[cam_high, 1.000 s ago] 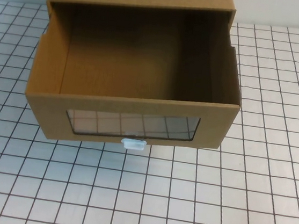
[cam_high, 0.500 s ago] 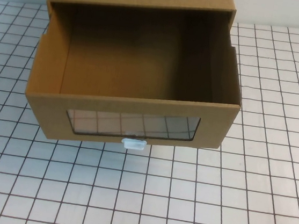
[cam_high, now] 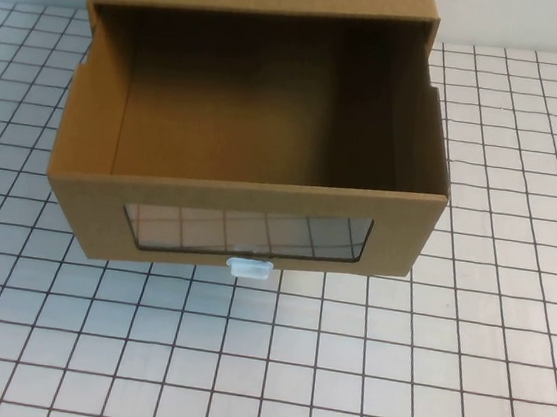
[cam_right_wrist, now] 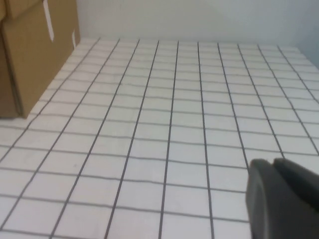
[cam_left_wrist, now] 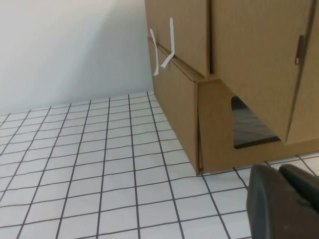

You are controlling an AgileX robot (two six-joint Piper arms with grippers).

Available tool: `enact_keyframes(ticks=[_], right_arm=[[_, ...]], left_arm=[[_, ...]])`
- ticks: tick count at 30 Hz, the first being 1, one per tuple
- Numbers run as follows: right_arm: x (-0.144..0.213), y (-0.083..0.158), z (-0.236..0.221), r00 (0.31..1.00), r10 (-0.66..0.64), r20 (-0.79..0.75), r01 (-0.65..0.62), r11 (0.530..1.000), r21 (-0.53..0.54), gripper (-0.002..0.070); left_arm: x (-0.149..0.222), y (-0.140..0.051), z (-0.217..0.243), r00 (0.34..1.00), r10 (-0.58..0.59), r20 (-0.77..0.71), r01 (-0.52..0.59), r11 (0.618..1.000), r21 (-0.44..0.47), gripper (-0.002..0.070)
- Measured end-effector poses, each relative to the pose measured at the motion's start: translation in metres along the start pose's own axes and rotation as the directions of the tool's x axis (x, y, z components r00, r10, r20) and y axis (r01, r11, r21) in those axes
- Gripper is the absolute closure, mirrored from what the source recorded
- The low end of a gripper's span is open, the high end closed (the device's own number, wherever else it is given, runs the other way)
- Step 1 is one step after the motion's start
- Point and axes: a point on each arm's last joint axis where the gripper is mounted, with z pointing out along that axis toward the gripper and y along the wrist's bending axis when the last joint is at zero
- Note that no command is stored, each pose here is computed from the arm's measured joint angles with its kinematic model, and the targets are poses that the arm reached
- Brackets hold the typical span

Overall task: Open the shoe box
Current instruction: 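Pull the top drawer of the cardboard box fully open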

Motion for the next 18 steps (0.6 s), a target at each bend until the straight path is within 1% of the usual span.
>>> enact_keyframes(ticks=[7, 18], right_arm=[[0.011, 0.002, -0.001, 0.993, -0.011, -0.119, 0.009, 1.0, -0.018, 0.0689], [0.012, 0.002, -0.001, 0.991, -0.01, -0.132, 0.008, 1.0, -0.02, 0.0689]], left_arm=[[0.0, 0.0, 0.0, 1.0, 0.0, 0.0, 0.0, 1.0, 0.0, 0.0677], [0.0, 0.0, 0.0, 1.0, 0.0, 0.0, 0.0, 1.0, 0.0, 0.0677]])
